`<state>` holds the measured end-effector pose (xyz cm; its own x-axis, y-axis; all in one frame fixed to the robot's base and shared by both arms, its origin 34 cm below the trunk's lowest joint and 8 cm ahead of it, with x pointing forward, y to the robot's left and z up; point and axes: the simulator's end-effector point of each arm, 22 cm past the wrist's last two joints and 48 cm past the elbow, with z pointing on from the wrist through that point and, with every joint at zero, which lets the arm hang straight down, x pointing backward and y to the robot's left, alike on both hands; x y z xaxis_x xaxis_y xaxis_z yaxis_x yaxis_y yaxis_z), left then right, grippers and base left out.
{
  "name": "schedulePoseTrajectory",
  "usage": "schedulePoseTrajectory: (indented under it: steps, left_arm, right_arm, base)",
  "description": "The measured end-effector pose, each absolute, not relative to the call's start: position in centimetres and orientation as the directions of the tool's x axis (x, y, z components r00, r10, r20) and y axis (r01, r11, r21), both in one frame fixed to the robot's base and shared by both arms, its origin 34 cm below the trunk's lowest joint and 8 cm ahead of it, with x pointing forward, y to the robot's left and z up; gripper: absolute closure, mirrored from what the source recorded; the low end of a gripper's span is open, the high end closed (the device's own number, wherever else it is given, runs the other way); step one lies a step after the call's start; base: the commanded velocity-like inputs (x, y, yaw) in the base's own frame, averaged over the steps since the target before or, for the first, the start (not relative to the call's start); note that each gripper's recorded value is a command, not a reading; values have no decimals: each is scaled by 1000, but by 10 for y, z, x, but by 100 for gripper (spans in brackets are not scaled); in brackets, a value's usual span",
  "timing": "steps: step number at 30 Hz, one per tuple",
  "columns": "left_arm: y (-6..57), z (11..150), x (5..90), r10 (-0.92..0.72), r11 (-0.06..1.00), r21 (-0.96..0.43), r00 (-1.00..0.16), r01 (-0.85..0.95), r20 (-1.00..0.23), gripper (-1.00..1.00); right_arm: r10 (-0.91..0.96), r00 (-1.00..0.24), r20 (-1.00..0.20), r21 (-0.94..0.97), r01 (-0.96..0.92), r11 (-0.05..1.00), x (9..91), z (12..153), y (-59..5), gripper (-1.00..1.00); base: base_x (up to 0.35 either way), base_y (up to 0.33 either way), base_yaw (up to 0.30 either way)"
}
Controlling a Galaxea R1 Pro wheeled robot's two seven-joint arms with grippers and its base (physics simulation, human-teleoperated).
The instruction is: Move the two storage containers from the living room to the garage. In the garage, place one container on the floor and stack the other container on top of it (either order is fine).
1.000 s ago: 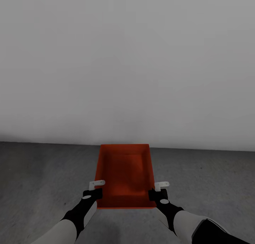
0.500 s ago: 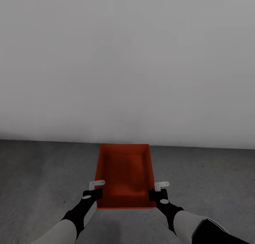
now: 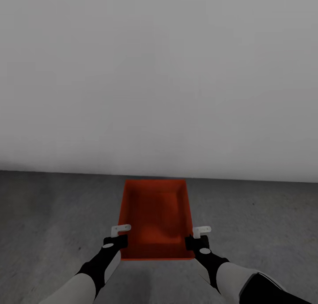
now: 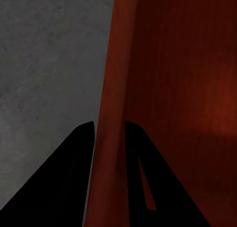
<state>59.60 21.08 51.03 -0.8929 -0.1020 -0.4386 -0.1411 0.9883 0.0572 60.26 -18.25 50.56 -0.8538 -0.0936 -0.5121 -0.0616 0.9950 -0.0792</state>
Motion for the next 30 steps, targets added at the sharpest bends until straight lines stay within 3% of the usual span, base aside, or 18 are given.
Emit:
schedulePoseTrajectory:
  steps: [30]
  left_arm:
    - [211, 462, 595, -102, 988, 57, -893, -141, -438, 100]
  right_arm:
    - [-94, -854, -512, -79, -62, 995, 602, 457, -182, 100]
  base:
    - [0, 0, -20]
